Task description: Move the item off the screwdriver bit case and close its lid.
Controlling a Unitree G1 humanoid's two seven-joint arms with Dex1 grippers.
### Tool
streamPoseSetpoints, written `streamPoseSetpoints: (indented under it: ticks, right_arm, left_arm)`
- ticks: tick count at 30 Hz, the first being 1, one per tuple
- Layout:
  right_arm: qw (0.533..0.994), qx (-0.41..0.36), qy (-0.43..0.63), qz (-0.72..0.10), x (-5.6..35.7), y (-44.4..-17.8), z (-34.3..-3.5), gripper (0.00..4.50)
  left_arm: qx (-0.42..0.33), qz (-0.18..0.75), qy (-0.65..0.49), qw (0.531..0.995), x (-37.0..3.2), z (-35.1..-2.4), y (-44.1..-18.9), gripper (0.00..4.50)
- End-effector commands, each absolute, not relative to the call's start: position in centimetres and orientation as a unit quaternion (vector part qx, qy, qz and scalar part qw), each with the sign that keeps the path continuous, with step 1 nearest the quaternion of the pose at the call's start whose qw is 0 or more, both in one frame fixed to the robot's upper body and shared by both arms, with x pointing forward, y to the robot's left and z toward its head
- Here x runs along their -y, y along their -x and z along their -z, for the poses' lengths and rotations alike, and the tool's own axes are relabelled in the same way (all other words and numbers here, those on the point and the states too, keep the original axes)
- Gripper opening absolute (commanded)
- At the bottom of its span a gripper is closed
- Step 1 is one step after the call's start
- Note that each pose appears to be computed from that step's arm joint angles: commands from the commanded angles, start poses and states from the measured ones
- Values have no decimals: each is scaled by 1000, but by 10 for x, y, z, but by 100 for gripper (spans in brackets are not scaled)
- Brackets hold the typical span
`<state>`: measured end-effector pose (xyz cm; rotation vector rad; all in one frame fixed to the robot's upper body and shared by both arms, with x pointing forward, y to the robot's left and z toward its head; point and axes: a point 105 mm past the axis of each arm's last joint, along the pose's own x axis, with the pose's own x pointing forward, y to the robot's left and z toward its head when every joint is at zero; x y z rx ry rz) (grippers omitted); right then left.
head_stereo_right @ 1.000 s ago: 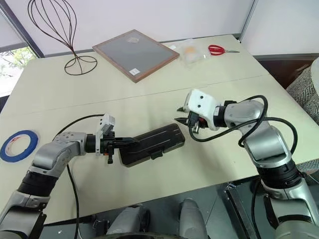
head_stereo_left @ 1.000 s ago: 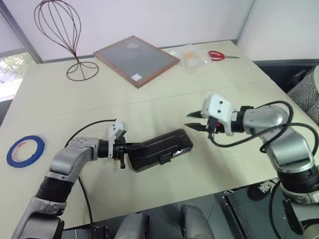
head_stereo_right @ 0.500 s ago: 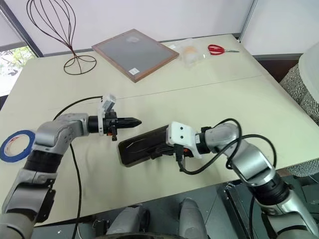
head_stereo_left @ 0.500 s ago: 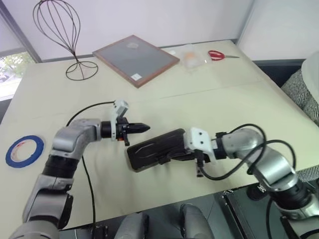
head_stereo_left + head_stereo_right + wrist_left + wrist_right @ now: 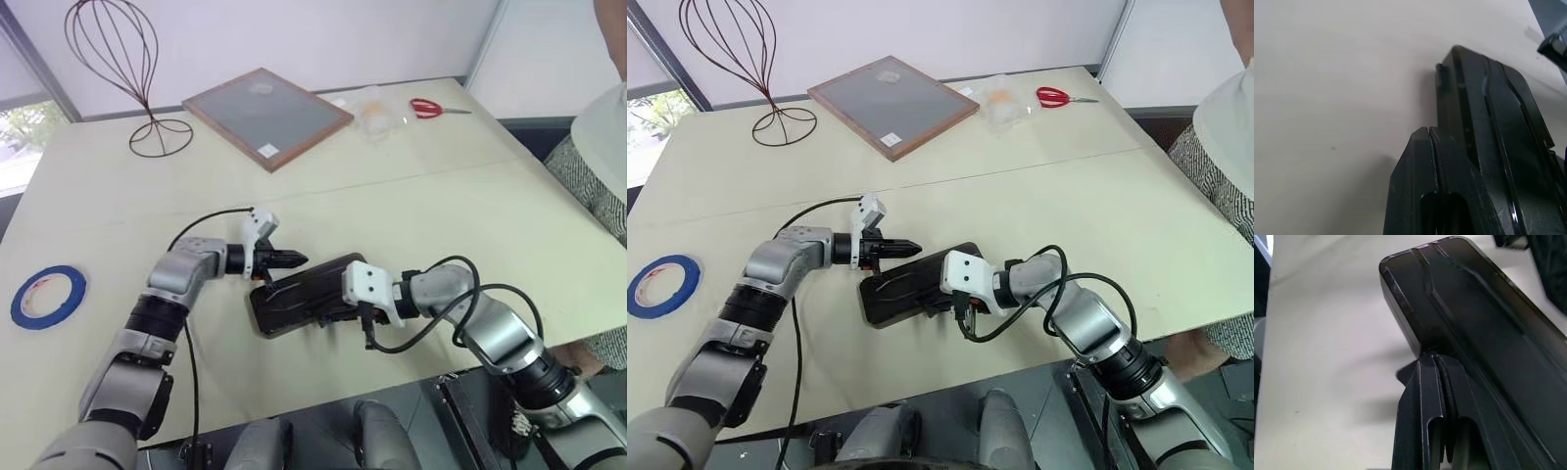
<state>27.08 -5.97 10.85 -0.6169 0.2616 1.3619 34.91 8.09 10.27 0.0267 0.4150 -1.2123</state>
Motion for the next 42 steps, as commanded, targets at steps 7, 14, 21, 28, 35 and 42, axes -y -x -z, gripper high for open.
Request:
streamPoseSetpoints:
  ticks: [7, 14, 21, 28, 35, 42]
  right_arm:
    - [729, -130, 286, -608, 65, -269, -103, 6]
    - [725, -132, 281, -615, 66, -259, -108, 6]
    - [728, -141, 286, -607, 68, -262, -100, 6]
    - [742, -137, 292, -587, 67, -274, -97, 6]
    - [753, -134, 304, -568, 66, -280, -91, 6]
    - [774, -116, 309, -540, 66, -291, -100, 6]
  left_arm:
    - [-189, 588, -30, 786, -68, -93, -340, 0]
    - [-189, 587, -31, 786, -69, -91, -342, 0]
    - [-189, 587, -31, 786, -68, -90, -342, 0]
    - [-191, 588, -33, 786, -68, -88, -340, 0]
    - [-211, 594, -37, 775, -69, -74, -330, 0]
    - [-228, 603, -42, 763, -68, -62, -321, 0]
